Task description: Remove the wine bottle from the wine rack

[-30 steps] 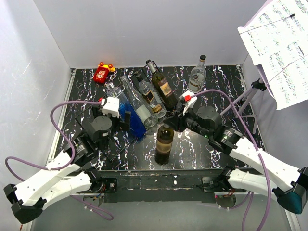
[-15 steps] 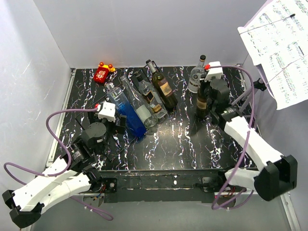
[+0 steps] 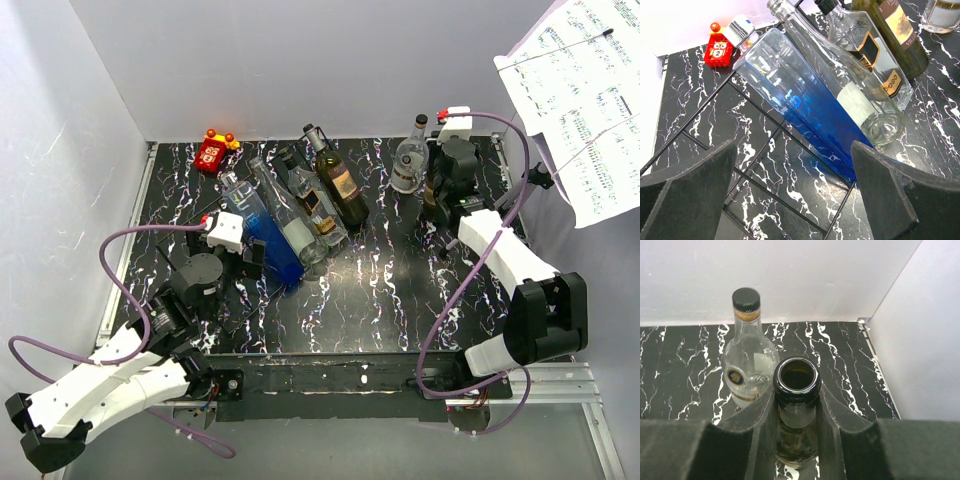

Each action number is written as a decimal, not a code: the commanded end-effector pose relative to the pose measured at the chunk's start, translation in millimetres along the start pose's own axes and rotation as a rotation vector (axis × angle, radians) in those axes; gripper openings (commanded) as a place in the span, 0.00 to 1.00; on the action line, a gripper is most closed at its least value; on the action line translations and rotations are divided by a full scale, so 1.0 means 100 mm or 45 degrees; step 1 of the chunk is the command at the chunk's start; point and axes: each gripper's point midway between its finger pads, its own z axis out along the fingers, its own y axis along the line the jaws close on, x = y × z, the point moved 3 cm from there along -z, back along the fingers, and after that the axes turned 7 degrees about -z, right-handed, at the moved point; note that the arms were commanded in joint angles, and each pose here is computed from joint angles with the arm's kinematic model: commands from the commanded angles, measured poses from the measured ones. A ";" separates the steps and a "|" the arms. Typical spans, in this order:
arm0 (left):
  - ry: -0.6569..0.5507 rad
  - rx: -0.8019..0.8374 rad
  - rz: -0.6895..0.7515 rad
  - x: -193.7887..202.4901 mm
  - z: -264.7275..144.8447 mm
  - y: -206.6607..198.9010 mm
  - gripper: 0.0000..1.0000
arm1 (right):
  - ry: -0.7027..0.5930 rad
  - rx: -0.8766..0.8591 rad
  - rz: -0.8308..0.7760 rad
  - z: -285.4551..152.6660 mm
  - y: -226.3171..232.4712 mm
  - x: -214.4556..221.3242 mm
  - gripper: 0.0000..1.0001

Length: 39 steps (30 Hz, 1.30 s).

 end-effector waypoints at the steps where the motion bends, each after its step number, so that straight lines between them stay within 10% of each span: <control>1: -0.006 0.003 -0.005 -0.03 0.00 -0.01 0.98 | -0.277 0.146 0.198 -0.01 -0.37 -0.76 0.01; 13: 0.009 -0.026 0.010 -0.01 0.01 0.02 0.98 | -0.184 0.151 0.277 0.06 -0.43 -0.49 0.15; 26: 0.056 -0.065 -0.034 0.05 0.05 0.00 0.98 | -0.146 0.107 0.284 -0.12 -0.47 -0.55 0.53; 39: 0.255 -0.250 -0.419 -0.06 0.30 0.22 0.95 | -0.101 -0.031 0.338 -0.64 -0.45 -0.70 0.64</control>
